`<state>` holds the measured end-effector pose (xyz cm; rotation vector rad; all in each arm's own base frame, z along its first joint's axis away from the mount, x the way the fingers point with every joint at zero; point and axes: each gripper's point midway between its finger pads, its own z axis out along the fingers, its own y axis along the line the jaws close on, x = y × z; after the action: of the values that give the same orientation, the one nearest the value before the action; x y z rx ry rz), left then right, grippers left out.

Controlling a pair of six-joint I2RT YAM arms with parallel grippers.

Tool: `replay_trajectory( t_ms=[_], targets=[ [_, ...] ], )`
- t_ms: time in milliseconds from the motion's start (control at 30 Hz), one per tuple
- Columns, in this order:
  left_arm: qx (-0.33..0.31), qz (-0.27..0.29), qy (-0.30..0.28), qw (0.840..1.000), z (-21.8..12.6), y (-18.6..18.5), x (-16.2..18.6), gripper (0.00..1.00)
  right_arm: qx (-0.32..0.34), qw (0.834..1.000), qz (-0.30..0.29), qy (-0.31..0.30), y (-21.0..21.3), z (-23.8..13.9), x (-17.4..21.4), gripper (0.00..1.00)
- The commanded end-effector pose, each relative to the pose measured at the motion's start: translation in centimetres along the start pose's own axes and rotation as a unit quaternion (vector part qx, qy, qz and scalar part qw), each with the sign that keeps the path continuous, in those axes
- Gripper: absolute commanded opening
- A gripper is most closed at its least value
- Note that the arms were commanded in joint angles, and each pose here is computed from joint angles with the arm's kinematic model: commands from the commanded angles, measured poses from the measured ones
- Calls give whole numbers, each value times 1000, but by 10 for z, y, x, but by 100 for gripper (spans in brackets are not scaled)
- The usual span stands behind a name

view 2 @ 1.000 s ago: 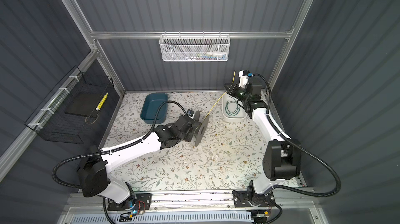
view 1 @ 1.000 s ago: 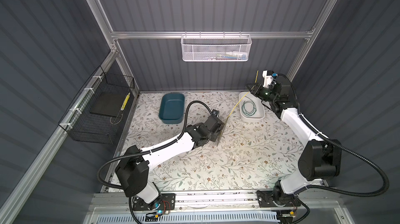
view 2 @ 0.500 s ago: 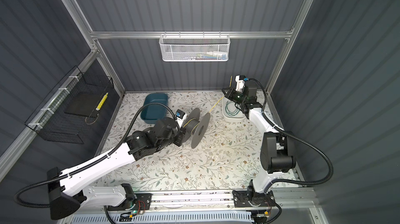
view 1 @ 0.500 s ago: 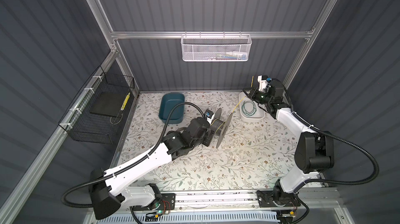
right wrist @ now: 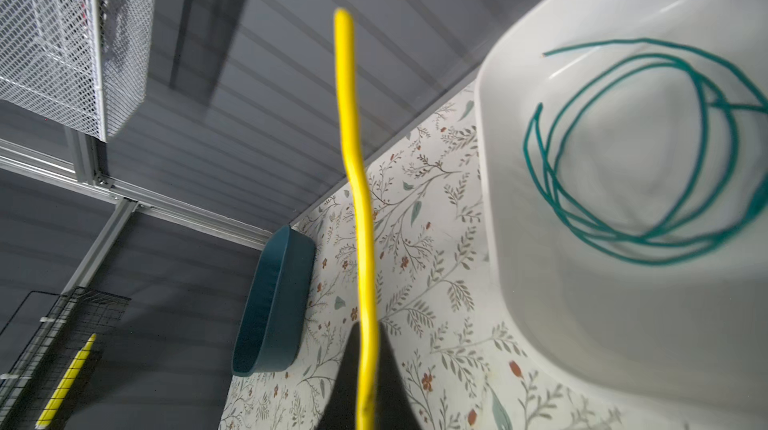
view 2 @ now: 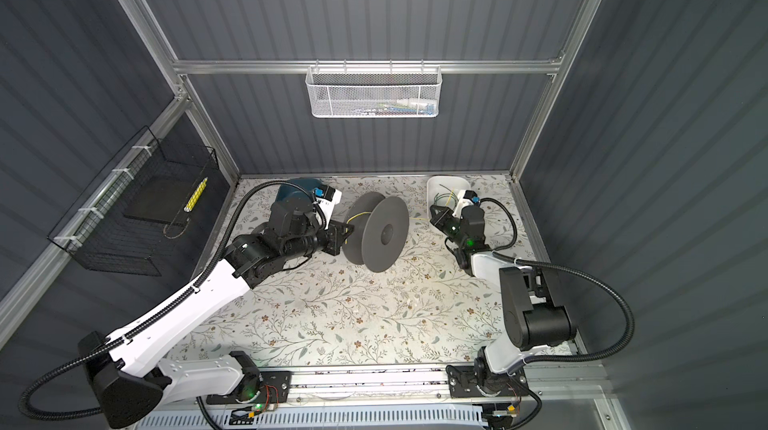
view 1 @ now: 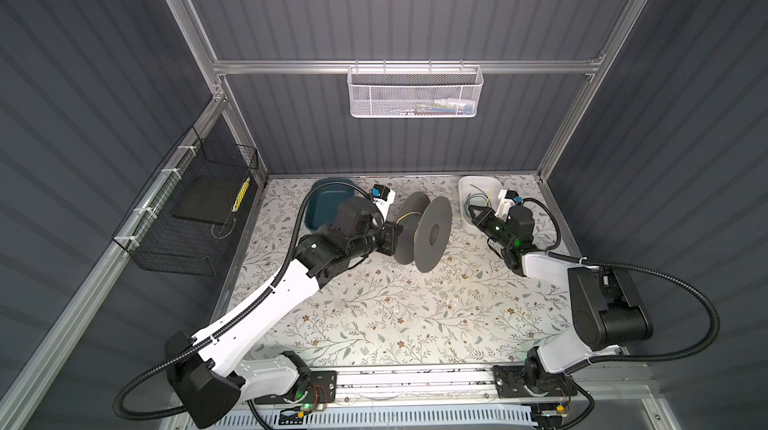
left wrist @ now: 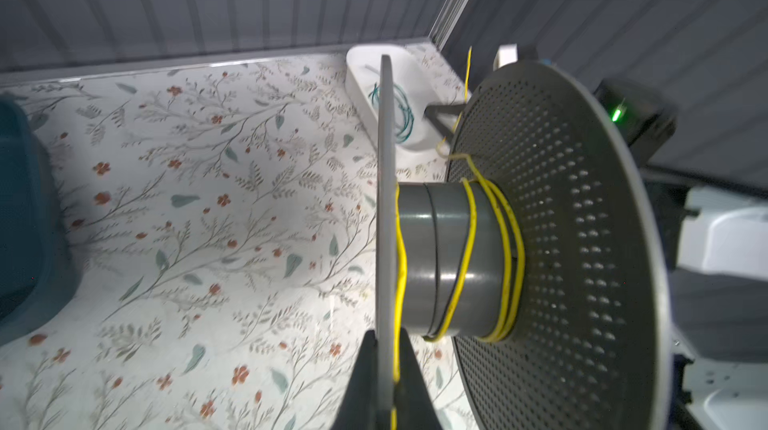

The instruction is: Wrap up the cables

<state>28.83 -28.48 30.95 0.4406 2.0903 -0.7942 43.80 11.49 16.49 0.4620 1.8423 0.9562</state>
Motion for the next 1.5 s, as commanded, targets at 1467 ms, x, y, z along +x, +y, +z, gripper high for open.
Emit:
replay_trajectory(
  t_ms=[1467],
  targets=[
    [-110,-38,-73,991,96,32,-34,0,-206,876,-433,-60,287,-78,106,0]
  ],
)
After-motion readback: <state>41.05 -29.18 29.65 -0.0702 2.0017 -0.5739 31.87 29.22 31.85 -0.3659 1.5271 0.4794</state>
